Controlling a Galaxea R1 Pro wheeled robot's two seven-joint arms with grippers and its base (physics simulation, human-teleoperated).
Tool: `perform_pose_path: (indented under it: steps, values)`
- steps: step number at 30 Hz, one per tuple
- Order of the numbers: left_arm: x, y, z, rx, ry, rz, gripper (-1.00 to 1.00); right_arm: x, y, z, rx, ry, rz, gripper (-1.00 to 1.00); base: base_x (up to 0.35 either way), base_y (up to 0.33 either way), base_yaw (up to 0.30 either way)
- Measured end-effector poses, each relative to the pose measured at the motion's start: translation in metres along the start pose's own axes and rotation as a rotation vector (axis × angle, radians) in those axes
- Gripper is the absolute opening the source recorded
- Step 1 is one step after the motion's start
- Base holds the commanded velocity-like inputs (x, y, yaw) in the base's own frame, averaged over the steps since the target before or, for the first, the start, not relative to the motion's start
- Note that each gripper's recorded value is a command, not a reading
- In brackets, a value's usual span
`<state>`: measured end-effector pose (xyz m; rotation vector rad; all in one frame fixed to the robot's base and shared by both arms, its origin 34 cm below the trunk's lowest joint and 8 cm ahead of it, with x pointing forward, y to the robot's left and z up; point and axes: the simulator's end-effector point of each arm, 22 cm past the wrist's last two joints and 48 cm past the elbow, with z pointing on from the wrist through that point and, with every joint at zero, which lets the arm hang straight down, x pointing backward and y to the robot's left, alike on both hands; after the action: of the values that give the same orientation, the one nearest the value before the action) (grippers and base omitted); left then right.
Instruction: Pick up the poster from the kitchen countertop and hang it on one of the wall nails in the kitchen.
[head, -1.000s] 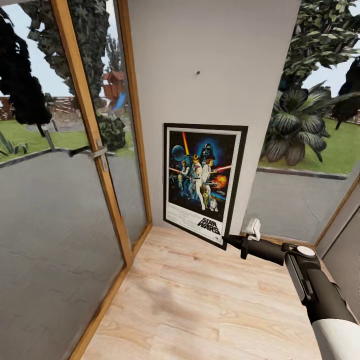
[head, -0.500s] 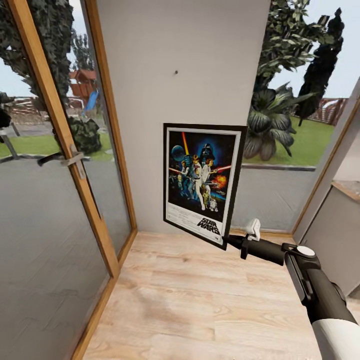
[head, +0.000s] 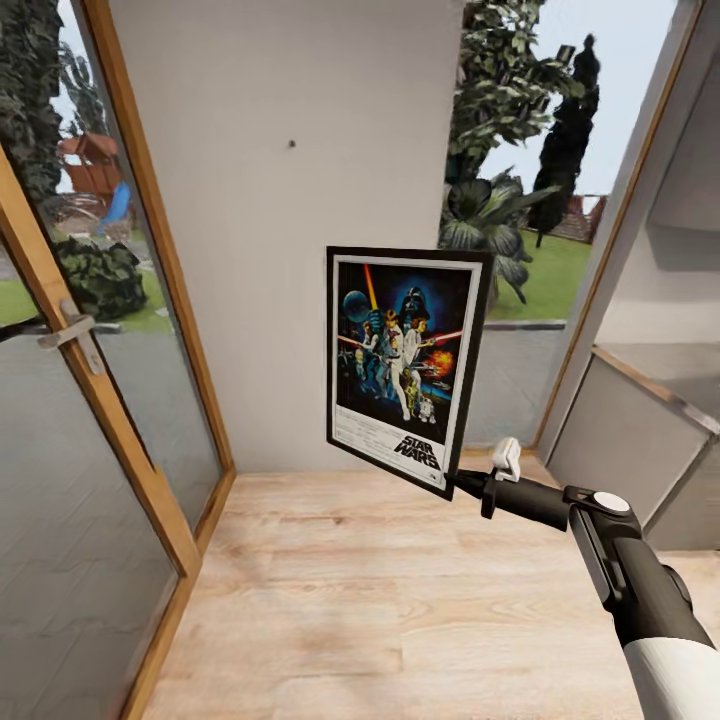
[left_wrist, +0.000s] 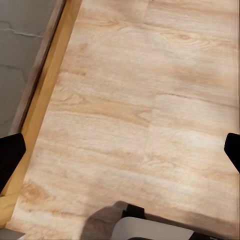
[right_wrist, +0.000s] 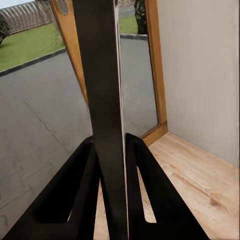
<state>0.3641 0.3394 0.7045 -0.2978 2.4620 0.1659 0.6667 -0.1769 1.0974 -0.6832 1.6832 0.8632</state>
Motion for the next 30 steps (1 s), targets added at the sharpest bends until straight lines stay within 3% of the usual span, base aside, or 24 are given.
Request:
perform_pose_path:
  steps: [9, 30]
  values:
    - [0.003, -0.0003, -0.0003, 0.001, 0.006, 0.0, 1.0, 0.0002, 0.0008, 0.0002, -0.003, 0.002, 0.001, -1.0, 0.022, 0.0, -0.027]
    - [0.0025, -0.0002, -0.0005, 0.001, 0.005, 0.0, 1.0, -0.0002, 0.0008, 0.0, -0.001, 0.0, 0.0, -1.0, 0.277, 0.033, 0.0]
